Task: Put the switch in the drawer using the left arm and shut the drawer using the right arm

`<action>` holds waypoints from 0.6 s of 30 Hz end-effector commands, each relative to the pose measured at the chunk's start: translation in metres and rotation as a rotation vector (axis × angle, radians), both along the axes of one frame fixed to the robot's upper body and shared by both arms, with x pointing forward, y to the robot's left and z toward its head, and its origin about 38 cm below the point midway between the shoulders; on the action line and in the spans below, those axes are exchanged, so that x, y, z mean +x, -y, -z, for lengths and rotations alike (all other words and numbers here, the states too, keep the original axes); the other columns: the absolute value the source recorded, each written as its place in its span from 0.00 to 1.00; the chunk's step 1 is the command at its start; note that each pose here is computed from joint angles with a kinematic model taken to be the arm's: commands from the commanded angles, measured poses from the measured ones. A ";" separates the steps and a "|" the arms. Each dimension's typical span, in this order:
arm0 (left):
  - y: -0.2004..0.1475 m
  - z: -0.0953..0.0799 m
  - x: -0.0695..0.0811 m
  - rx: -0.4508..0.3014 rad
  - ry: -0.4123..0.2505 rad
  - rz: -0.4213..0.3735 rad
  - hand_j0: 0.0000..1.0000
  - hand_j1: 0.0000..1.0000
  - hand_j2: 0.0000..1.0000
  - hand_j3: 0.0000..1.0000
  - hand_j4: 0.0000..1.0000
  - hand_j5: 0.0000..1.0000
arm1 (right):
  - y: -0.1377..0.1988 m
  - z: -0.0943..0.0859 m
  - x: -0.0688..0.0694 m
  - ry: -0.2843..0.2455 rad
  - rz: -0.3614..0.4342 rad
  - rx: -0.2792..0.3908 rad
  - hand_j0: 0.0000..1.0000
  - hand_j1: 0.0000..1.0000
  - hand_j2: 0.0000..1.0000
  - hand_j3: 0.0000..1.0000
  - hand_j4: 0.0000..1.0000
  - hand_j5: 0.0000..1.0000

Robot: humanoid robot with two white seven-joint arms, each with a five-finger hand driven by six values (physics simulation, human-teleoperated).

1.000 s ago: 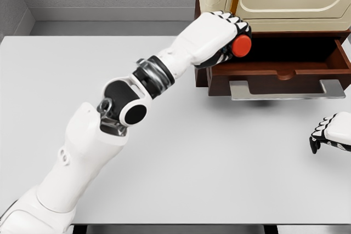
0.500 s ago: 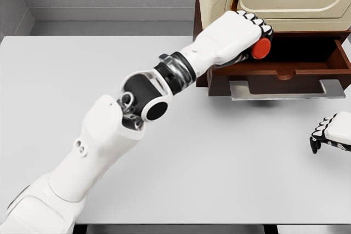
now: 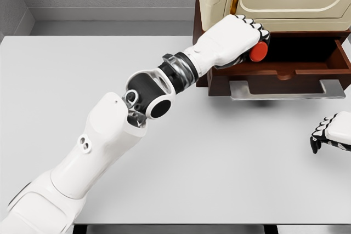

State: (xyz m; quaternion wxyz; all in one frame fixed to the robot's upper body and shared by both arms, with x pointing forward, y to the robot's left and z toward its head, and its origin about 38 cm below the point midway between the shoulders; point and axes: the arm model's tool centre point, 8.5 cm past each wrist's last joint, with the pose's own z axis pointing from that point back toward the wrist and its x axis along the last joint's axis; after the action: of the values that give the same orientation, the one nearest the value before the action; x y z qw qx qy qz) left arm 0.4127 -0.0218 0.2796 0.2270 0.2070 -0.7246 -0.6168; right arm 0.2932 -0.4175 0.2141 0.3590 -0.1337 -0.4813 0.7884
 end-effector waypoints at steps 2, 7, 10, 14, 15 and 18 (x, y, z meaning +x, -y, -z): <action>-0.001 0.000 0.001 0.004 0.006 -0.007 0.72 0.72 0.72 0.72 0.72 0.72 | 0.000 -0.001 0.000 -0.001 0.003 0.003 0.37 0.37 0.37 0.37 0.37 0.37; 0.000 0.000 0.000 0.006 0.006 -0.007 0.83 0.83 0.83 0.83 0.83 0.83 | 0.000 -0.001 0.000 -0.001 0.003 0.003 0.37 0.37 0.37 0.37 0.37 0.37; 0.001 0.001 -0.001 0.011 0.006 -0.004 0.83 0.83 0.83 0.83 0.83 0.83 | 0.001 -0.001 0.000 -0.001 0.004 0.002 0.37 0.37 0.37 0.37 0.37 0.37; 0.001 0.001 -0.001 0.011 0.006 -0.004 0.83 0.83 0.83 0.83 0.83 0.83 | 0.000 -0.001 0.000 -0.001 0.003 0.004 0.37 0.37 0.37 0.37 0.37 0.37; 0.001 0.001 -0.001 0.011 0.006 -0.004 0.83 0.83 0.83 0.83 0.83 0.83 | 0.000 -0.001 0.000 -0.001 0.003 0.004 0.37 0.37 0.37 0.37 0.37 0.37; 0.001 0.001 -0.001 0.010 0.006 -0.005 0.83 0.83 0.83 0.83 0.83 0.83 | 0.000 -0.001 0.000 -0.001 0.003 0.004 0.37 0.37 0.37 0.37 0.37 0.37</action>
State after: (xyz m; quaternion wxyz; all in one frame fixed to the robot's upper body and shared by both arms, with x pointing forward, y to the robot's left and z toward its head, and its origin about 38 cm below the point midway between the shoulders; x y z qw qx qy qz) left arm 0.4119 -0.0233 0.2773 0.2259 0.2114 -0.7210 -0.6200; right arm 0.2932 -0.4176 0.2142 0.3595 -0.1336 -0.4817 0.7880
